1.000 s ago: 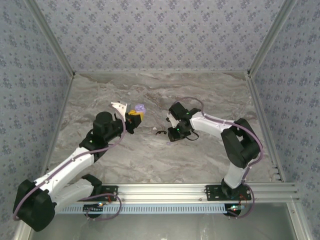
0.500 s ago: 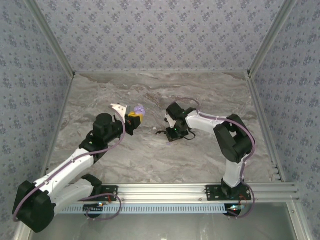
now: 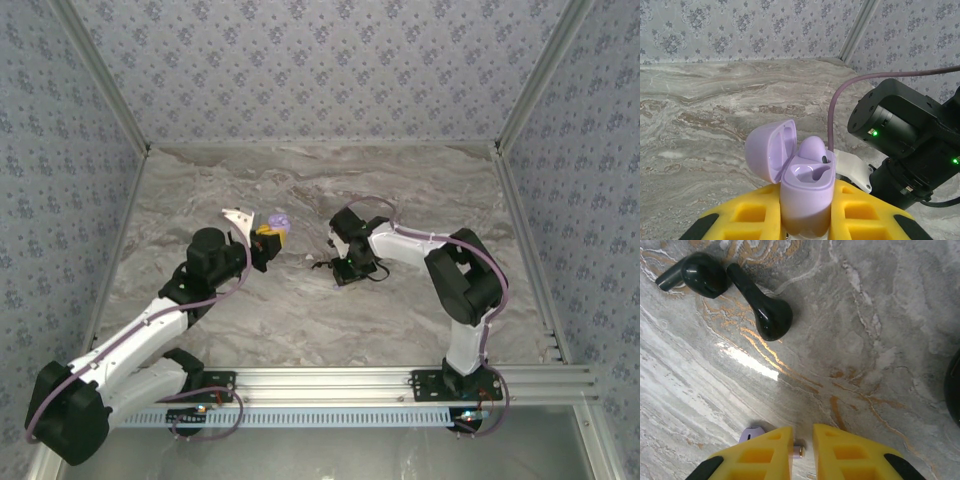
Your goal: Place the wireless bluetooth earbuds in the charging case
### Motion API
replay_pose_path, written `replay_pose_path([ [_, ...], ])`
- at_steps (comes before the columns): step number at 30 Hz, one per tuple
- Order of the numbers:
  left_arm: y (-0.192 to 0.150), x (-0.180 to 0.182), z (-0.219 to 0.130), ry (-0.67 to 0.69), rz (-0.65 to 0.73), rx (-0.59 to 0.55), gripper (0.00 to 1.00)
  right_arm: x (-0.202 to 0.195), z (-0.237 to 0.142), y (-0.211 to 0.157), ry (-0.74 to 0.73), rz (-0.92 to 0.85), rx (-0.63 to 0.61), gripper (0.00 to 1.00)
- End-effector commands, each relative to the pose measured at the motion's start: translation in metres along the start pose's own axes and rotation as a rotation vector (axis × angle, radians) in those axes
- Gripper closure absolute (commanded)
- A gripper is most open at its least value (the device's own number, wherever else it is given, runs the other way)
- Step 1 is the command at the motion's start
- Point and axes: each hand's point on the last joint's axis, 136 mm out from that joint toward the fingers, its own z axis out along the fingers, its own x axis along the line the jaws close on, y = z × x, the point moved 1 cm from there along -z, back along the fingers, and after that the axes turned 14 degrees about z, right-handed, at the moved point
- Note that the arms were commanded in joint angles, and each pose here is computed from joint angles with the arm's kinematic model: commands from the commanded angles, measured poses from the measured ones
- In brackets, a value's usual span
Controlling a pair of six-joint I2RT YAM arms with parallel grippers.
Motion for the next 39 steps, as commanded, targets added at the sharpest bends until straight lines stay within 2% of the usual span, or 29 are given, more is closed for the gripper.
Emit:
replay_pose_path([
  [1,0.009,0.001,-0.004,0.014,0.015,-0.041,0.94,-0.004,-0.006,-0.016,-0.046,-0.007,0.052,0.81],
  [20,0.008,0.002,-0.003,0.021,0.013,-0.037,0.94,0.013,-0.010,-0.035,-0.008,-0.069,0.104,0.80],
  [26,0.007,0.003,-0.003,0.021,0.011,-0.037,0.94,0.013,-0.016,-0.033,-0.025,-0.079,0.085,0.78],
  [32,0.007,0.003,-0.002,0.022,0.013,-0.037,0.94,0.027,-0.036,-0.019,0.010,-0.096,0.022,0.71],
  [35,0.006,0.003,-0.002,0.021,0.013,-0.034,0.94,0.030,-0.037,-0.015,0.015,-0.096,0.012,0.65],
  [39,0.007,0.003,-0.002,0.021,0.010,-0.038,0.94,0.029,-0.033,-0.011,0.000,-0.084,0.010,0.61],
])
